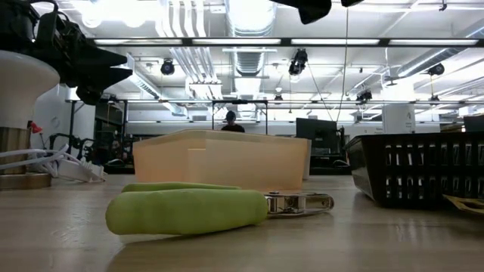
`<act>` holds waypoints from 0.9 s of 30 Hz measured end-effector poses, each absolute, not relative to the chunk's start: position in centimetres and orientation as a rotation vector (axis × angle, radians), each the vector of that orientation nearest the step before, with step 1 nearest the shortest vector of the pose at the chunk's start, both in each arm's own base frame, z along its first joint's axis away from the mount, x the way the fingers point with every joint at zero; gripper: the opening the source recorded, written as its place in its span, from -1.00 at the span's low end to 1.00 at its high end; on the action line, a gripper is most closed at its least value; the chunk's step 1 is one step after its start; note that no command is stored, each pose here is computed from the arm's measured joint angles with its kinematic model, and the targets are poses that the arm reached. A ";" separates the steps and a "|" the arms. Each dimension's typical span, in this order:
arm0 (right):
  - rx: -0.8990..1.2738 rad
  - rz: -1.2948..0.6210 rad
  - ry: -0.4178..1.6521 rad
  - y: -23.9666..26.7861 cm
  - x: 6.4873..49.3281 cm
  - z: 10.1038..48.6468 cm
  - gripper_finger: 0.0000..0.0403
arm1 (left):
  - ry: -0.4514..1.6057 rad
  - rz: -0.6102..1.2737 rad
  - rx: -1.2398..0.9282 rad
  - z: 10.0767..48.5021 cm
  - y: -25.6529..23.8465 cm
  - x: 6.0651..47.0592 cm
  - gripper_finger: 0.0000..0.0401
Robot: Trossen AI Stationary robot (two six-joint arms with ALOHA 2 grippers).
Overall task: Pick & Place School Supplies
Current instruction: Put the green hole puncher into the orange bin
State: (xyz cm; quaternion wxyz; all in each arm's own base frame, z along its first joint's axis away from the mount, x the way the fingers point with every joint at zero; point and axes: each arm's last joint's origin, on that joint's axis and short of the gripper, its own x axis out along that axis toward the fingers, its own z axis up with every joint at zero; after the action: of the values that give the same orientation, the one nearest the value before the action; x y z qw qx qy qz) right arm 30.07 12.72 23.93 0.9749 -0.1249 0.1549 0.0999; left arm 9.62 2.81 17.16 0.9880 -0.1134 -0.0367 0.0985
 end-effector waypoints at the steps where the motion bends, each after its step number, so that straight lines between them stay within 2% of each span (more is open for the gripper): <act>1: -0.262 0.192 0.319 13.3 30.2 23.6 -0.26 | -0.074 0.198 -0.228 17.2 2.8 9.6 -0.06; 5: -0.278 0.103 0.276 15.7 30.6 21.8 -0.28 | -0.073 0.198 -0.228 17.2 2.8 9.6 -0.06; 9: -0.196 0.024 0.160 17.5 29.5 19.5 -0.28 | -0.071 0.198 -0.228 17.1 2.8 9.6 -0.06; 15: -0.191 0.110 0.032 18.5 26.4 17.3 -0.23 | -0.067 0.199 -0.229 17.1 2.8 9.6 -0.06; 27: -0.270 0.191 0.100 20.0 24.5 14.4 -0.17 | -0.062 0.199 -0.231 17.0 2.8 9.6 -0.06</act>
State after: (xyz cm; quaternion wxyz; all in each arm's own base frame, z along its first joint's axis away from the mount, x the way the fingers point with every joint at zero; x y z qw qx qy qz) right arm 24.45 20.00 14.40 0.9851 -0.1341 0.0499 0.0949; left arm 9.63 2.81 17.04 0.9879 -0.1148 -0.0310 0.0992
